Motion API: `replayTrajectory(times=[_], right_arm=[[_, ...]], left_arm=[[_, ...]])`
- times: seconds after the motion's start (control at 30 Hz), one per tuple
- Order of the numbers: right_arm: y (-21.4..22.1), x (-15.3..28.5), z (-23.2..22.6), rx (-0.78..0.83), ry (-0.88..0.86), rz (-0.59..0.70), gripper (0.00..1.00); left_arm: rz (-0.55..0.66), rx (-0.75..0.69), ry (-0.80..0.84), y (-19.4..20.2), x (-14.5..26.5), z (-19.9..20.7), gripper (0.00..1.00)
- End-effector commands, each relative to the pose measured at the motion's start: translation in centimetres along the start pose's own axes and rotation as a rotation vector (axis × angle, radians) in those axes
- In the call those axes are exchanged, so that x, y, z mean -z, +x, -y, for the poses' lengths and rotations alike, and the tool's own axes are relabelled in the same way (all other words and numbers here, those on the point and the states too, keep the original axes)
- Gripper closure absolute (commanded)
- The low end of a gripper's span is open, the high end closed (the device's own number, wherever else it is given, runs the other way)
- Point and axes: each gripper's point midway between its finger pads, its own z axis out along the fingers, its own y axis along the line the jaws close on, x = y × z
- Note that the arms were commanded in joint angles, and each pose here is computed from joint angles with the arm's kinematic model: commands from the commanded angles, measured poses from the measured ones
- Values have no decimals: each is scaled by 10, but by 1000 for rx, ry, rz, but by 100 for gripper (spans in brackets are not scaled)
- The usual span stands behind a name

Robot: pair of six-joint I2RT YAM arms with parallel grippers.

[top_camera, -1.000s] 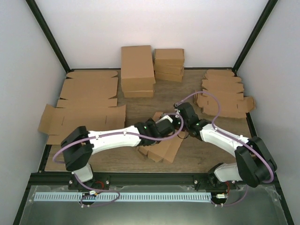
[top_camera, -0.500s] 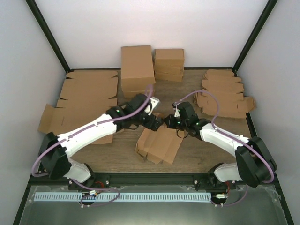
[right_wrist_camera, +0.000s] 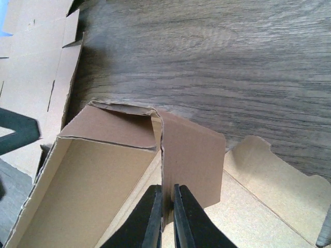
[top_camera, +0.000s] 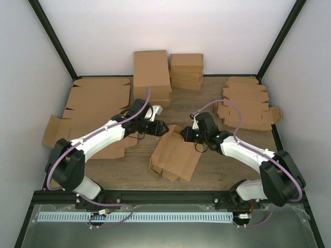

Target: Fold the paper box

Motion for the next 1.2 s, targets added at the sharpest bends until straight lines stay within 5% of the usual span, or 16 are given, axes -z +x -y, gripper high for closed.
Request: replayTrajectory(times=[0.0,0.63,1.17], right_arm=[[-1,2,-7,17,-39,5,91],[14,1,-1,7,-51,-8,88],[10,22,26,12,-30,56,61]], left_arm=[[-5,-4,95,-3,-15,12,40],[-82,17,134,11,-49,7,57],[-120,-8,90,24,-55,7,57]])
